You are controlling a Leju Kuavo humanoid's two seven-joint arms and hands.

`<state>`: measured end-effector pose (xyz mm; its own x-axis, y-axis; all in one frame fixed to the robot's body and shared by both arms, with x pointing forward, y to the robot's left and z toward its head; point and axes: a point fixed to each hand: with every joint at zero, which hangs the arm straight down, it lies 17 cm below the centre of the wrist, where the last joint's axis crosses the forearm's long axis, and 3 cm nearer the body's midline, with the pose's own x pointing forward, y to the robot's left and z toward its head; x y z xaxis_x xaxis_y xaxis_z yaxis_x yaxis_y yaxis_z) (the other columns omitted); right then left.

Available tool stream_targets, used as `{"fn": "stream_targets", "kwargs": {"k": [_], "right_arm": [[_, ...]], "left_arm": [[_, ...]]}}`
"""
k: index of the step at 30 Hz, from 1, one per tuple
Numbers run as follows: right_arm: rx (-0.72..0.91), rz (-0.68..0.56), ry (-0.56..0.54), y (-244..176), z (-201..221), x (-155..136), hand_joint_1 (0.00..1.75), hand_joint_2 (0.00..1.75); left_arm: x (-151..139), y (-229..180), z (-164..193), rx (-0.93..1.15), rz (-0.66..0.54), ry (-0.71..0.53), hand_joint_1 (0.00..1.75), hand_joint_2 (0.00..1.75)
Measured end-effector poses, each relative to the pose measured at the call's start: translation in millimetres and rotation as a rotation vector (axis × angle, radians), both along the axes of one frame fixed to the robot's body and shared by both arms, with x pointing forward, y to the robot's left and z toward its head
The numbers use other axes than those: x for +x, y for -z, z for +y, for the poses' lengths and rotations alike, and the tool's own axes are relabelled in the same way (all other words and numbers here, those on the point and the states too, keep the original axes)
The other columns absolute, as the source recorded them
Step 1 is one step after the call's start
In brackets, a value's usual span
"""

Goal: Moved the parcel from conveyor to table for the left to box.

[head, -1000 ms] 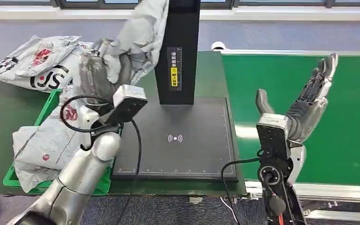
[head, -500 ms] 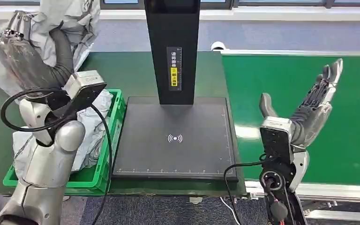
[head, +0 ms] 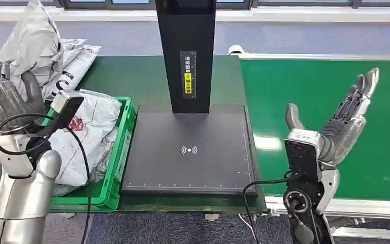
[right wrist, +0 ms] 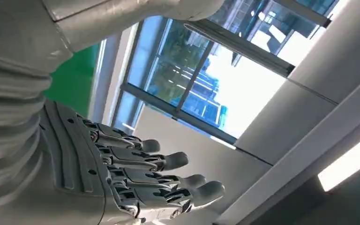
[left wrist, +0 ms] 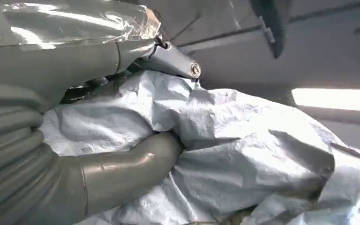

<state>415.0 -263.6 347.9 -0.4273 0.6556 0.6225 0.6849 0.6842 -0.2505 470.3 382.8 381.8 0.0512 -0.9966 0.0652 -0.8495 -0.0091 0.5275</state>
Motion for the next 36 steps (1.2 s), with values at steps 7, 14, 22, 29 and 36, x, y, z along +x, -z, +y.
{"fn": "stream_targets", "kwargs": {"k": [7, 14, 22, 29, 36], "right_arm": [[0.0, 0.013, 0.014, 3.8, -2.9, -7.0, 0.0, 1.75], [0.002, 0.015, 0.023, 3.5, -4.6, -10.0, 0.0, 1.75], [-0.001, 0.019, 0.023, 2.5, -4.3, -9.7, 0.0, 1.75], [0.0, 0.007, 0.018, -5.3, -3.5, -6.2, 0.0, 1.75], [0.008, 0.004, 0.014, -6.0, -3.8, -4.1, 0.0, 1.75]], "left_arm": [[7.6, 57.0, 21.7, -0.005, 0.142, -0.051, 1.75, 1.75], [18.5, 109.2, 25.0, -0.04, 0.274, -0.066, 1.75, 1.75], [24.2, 138.1, 23.3, -0.067, 0.355, -0.08, 0.0, 1.75], [27.3, 168.1, 22.0, -0.084, 0.434, -0.086, 0.0, 1.75], [29.9, 181.1, 19.2, -0.096, 0.465, -0.075, 0.0, 1.75]]}}
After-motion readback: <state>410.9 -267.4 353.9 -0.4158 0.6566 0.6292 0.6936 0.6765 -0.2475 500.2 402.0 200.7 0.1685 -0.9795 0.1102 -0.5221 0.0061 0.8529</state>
